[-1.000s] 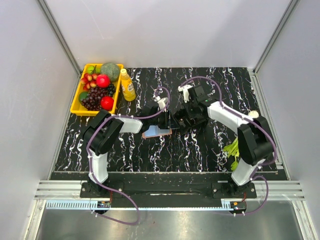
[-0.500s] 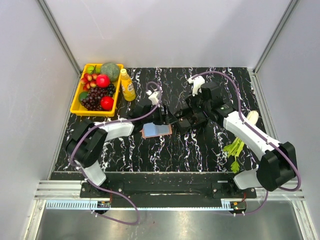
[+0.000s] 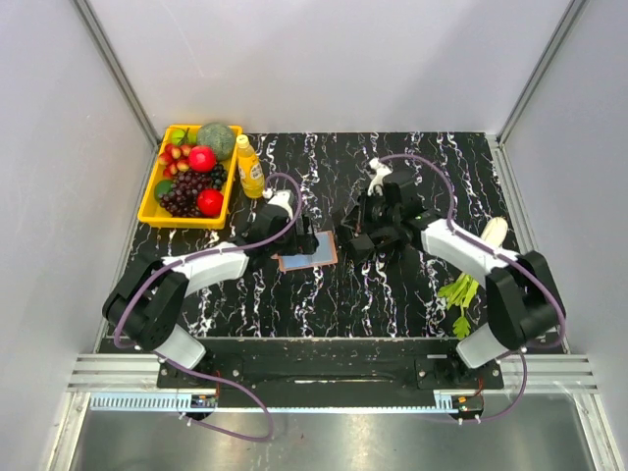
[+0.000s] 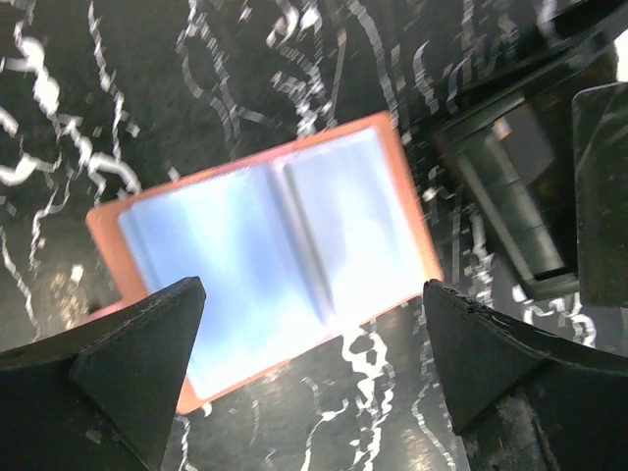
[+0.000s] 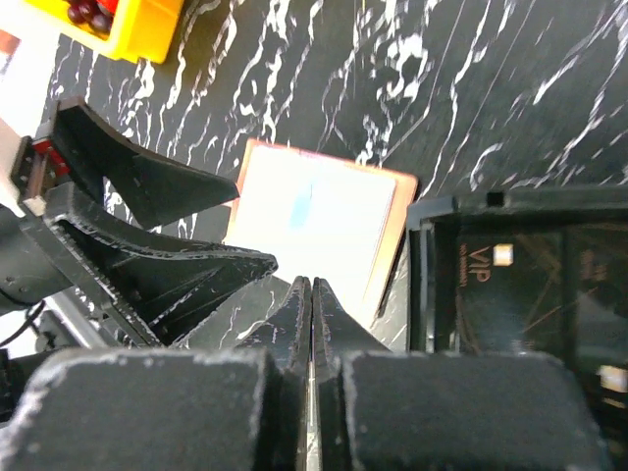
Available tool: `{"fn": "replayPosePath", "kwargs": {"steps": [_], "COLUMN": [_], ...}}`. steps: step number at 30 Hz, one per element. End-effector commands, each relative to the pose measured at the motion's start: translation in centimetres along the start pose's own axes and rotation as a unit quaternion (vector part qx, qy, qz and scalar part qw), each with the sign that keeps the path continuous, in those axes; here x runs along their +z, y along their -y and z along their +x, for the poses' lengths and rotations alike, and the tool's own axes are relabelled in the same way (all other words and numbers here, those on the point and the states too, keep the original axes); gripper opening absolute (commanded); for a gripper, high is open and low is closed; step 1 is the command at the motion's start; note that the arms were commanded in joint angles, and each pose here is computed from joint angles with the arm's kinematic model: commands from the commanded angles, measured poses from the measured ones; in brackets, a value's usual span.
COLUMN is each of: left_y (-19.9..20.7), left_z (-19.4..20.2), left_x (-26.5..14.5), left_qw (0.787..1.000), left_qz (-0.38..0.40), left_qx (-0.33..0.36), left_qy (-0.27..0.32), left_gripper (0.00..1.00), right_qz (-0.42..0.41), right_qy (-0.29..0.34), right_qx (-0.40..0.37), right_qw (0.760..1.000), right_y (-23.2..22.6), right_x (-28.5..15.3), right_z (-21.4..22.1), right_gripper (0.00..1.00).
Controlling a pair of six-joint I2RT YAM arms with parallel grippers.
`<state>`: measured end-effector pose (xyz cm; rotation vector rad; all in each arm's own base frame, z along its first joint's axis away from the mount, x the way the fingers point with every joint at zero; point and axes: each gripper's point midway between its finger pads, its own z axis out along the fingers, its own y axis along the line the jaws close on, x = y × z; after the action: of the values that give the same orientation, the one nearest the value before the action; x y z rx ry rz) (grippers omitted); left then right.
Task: Put the credit cards into the card holder
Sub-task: Insert the credit card into the card holder.
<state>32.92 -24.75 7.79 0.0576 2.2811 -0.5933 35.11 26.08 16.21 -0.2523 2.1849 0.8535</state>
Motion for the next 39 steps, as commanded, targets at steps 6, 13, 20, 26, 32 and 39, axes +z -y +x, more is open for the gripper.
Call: {"fn": "replayPosePath", "kwargs": {"steps": [6,13,20,26,32,39], "left_y": [-3.3,-4.7,-6.2,-6.7,-7.3,-7.1], "left_z": [1.8,2.8,3.6,4.6,5.2,5.6], "left_x": [-0.1,1.0,1.2,1.3,1.0,0.8], "left_qw": [0.999,0.998,0.997,0.995,0.995,0.994], "left_qz": [-0.036,-0.03,-0.043,-0.049,-0.057,-0.054], "left_qx": [-0.013,-0.034,-0.038,-0.033,-0.035,-0.04], "left_qy": [-0.011,-0.042,-0.055,-0.076,-0.078,-0.084], "left_gripper": [0.86,0.65,0.47,0.38,0.37,0.37], "right_qz": [-0.112,-0.107,-0.108,-0.069,-0.057,-0.026], "right_qy": [-0.043,-0.05,-0.066,-0.07,-0.053,-0.021], "right_qx": [0.101,0.11,0.117,0.134,0.178,0.198], "right_qw": [0.988,0.987,0.985,0.986,0.981,0.98], "right_y": [-2.4,-1.9,-2.0,-1.8,-0.8,0.5], "right_x": [4.0,6.2,8.4,9.9,10.5,10.7], "right_z": [3.3,3.8,4.7,6.5,7.8,7.6], "right_gripper": [0.0,0.0,0.0,0.0,0.0,0.0]}}
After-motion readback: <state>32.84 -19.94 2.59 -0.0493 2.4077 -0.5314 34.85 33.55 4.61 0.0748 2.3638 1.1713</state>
